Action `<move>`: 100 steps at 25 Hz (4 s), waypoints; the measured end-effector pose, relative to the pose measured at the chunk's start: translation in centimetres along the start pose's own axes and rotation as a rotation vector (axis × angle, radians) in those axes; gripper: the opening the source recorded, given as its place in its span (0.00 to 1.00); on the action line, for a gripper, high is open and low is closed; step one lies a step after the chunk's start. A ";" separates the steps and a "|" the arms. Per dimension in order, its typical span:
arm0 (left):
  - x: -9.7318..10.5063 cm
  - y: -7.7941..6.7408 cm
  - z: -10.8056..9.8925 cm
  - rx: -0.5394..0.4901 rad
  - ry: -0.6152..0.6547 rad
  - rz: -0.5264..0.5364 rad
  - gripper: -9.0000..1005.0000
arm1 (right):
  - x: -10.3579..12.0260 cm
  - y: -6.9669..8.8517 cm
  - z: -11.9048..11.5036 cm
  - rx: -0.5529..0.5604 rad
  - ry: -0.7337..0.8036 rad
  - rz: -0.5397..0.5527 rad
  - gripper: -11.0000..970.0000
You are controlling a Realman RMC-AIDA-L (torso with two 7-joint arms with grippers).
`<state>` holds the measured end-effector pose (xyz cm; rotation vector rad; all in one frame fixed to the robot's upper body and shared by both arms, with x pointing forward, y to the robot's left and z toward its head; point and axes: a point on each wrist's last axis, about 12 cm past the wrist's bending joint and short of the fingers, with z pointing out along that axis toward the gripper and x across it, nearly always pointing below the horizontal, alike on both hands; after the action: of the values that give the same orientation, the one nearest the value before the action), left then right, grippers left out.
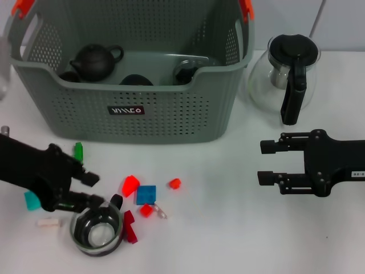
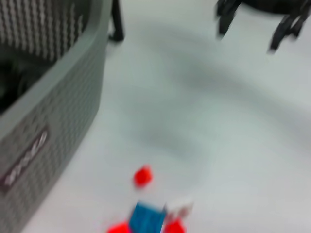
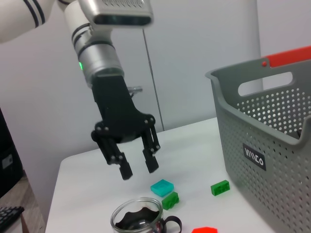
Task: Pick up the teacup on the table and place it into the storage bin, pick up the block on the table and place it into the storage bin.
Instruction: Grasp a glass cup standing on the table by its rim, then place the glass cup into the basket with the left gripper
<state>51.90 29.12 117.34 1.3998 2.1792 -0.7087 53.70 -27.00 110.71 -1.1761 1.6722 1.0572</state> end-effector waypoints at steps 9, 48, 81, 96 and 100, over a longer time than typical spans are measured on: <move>-0.9 1.2 2.5 -0.061 0.182 -0.037 0.44 | -0.1 -0.1 0.0 0.006 -0.003 -0.001 0.71; -1.9 2.8 7.4 -0.175 0.406 -0.048 0.33 | 0.0 -0.2 -0.3 0.011 0.001 -0.001 0.71; -4.9 3.2 -1.2 0.032 -0.208 0.001 0.04 | -0.2 -0.1 -0.3 0.002 0.000 -0.005 0.71; -15.6 7.1 -5.5 -0.334 -0.541 -0.062 0.04 | -0.1 0.0 -0.4 -0.004 -0.003 -0.001 0.71; -18.9 9.4 -1.9 -0.497 -0.257 -0.039 0.04 | 0.0 0.1 -0.5 -0.004 -0.008 0.001 0.71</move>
<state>67.60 20.66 128.84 0.9565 1.9985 -0.3030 53.55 -27.41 110.91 -1.1729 1.6654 1.0650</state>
